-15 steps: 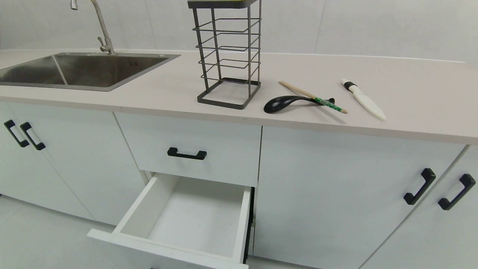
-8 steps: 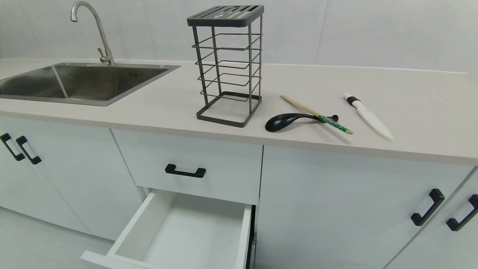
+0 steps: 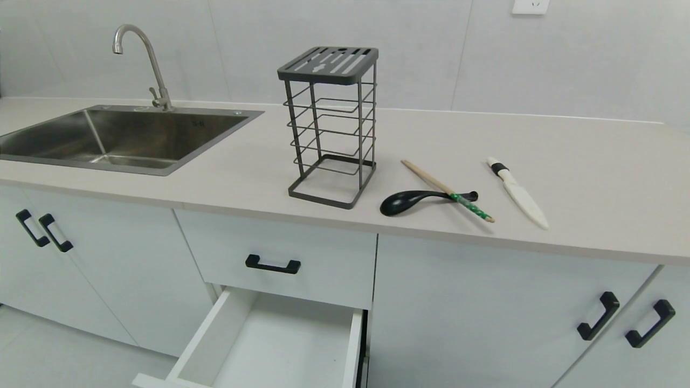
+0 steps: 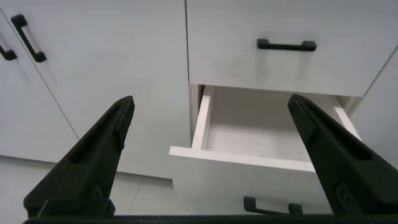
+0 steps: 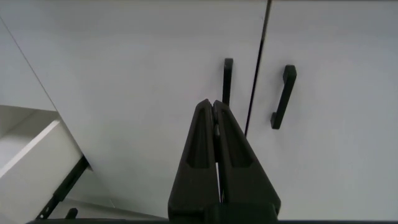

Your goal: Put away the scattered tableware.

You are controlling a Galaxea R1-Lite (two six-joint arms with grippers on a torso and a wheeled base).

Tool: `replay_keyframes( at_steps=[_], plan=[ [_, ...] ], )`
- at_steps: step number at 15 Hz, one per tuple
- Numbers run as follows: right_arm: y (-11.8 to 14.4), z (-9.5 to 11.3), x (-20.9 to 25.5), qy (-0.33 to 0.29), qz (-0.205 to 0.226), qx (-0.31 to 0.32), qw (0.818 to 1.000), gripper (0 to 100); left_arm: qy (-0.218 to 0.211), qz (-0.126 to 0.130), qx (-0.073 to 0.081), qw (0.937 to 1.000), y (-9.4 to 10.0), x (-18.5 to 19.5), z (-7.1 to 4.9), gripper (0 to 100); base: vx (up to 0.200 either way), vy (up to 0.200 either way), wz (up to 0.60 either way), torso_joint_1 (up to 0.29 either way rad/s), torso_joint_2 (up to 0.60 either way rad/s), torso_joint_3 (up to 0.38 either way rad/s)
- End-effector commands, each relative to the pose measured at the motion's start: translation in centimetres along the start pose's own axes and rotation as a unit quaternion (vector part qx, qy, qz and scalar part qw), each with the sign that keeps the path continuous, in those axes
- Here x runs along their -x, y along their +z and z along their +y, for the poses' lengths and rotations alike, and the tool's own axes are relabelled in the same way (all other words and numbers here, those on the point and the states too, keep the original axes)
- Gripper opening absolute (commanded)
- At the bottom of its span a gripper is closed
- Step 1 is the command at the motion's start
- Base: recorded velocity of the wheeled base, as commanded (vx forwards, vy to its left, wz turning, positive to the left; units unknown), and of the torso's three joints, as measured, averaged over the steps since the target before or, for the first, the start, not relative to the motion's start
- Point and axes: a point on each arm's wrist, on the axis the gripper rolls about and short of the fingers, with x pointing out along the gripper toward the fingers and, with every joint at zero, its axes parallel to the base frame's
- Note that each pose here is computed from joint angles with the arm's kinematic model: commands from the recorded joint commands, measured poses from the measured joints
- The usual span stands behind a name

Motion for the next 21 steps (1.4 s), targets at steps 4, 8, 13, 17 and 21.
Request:
replay_keyframes(
  at_steps=[4,8,13,17,21],
  plan=[
    [0.0,0.0,-0.01,0.001,0.001,0.0,1.0,0,0.0,0.001,0.0,1.0,0.01,-0.01,0.0,100,0.0,0.0,0.0,0.177,-0.47,-0.224],
    [0.0,0.0,-0.01,0.0,0.001,0.001,1.0,0,0.0,0.001,0.0,1.0,0.01,-0.01,0.0,100,0.0,0.0,0.0,0.294,-0.49,-0.226],
    [0.04,0.0,0.0,0.0,0.0,0.001,1.0,0,0.0,0.001,0.0,1.0,0.01,-0.01,0.0,100,0.0,0.0,0.12,0.1,-0.11,-0.054],
    [0.04,0.0,0.0,0.0,0.0,0.001,1.0,0,0.0,0.001,0.0,1.0,0.01,-0.01,0.0,100,0.0,0.0,0.0,0.0,0.0,0.0],
    [0.04,0.0,0.0,0.0,0.0,0.001,1.0,0,-0.002,0.0,0.0,1.0,0.01,-0.01,-0.01,100,0.0,0.0,0.0,0.193,-0.36,-0.171]
  ],
)
